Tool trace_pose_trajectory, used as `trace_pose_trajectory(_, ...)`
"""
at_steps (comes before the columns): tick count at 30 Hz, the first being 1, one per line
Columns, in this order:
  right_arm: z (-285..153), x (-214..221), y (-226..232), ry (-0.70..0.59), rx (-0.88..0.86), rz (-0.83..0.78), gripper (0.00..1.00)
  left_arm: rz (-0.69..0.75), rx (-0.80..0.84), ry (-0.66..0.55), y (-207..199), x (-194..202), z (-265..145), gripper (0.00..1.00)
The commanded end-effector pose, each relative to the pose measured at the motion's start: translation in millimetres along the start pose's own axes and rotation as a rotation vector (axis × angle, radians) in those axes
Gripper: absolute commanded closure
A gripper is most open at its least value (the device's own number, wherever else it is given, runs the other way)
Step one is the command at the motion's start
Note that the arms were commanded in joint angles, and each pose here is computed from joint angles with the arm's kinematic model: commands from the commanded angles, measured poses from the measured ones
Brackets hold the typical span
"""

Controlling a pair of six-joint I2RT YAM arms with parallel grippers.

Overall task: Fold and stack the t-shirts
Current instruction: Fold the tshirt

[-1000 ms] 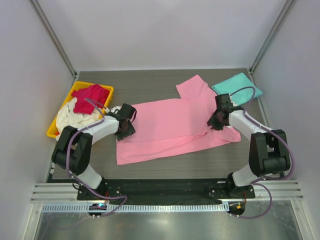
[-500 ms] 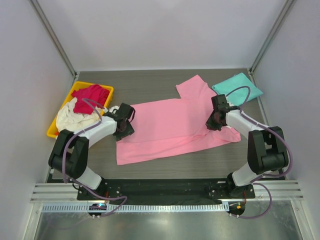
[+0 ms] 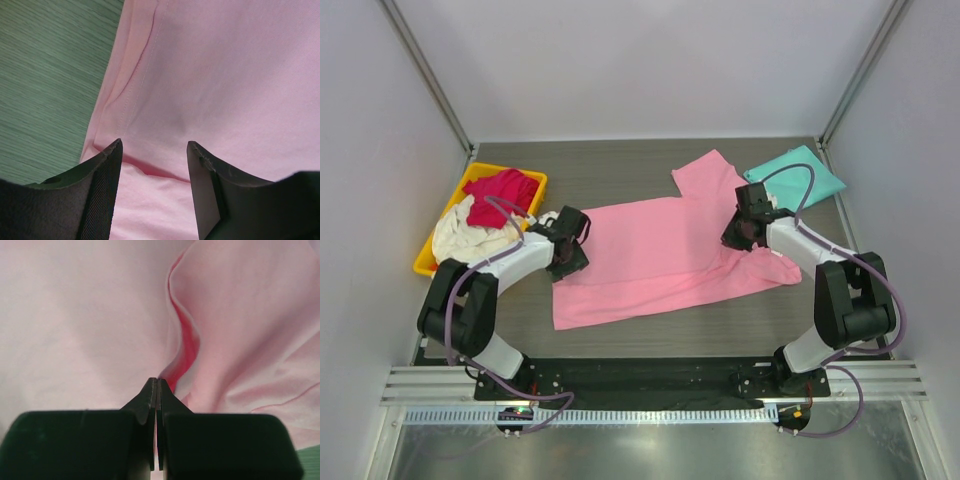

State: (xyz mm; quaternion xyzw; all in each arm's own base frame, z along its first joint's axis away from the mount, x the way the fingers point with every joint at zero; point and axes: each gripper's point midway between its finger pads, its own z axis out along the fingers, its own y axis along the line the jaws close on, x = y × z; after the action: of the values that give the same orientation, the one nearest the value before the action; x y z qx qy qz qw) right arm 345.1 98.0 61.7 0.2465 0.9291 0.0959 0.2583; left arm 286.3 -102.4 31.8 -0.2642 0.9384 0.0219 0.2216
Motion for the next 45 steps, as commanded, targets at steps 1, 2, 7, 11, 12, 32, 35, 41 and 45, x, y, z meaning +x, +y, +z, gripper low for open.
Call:
trace_pose_trajectory(1,-3.0,-24.0,35.5,-0.080,-0.121,-0.018,0.99,0.010,0.003,-0.030,-6.5,-10.2,-3.0,0.44)
trace_pose_trajectory(2,-1.9,-24.6,40.8,-0.083,-0.136,-0.026,0.99,0.013,0.002,-0.031,-7.0,-10.2,-3.0,0.44)
trace_pose_trajectory(7,-0.6,-28.5,72.2,-0.123,-0.238,-0.042,0.99,0.018,-0.005,-0.030,-7.2,-8.9,-2.4,0.43)
trace_pose_trajectory(11,7.7,-21.1,89.4,-0.096,-0.286,-0.049,0.99,0.028,-0.023,-0.028,-4.1,-6.7,-1.0,0.43)
trace_pose_trajectory(12,10.3,-18.7,91.2,-0.091,-0.287,-0.053,0.99,0.028,-0.029,-0.029,-2.2,-6.3,-0.8,0.43)
trace_pose_trajectory(32,25.2,-30.1,79.0,-0.119,-0.113,-0.122,0.99,0.053,-0.110,-0.116,12.0,-31.0,-23.7,0.43)
trace_pose_trajectory(35,25.5,-32.6,78.9,-0.128,-0.106,-0.122,0.99,0.055,-0.095,-0.162,12.8,-42.8,-40.5,0.44)
trace_pose_trajectory(41,27.7,-31.5,78.7,-0.108,-0.085,-0.120,0.96,0.048,-0.022,-0.135,6.1,-30.0,-51.6,0.43)
trace_pose_trajectory(45,6.5,-41.1,67.8,-0.116,-0.016,-0.122,0.75,0.118,0.167,-0.092,-24.0,-13.6,-62.2,0.44)
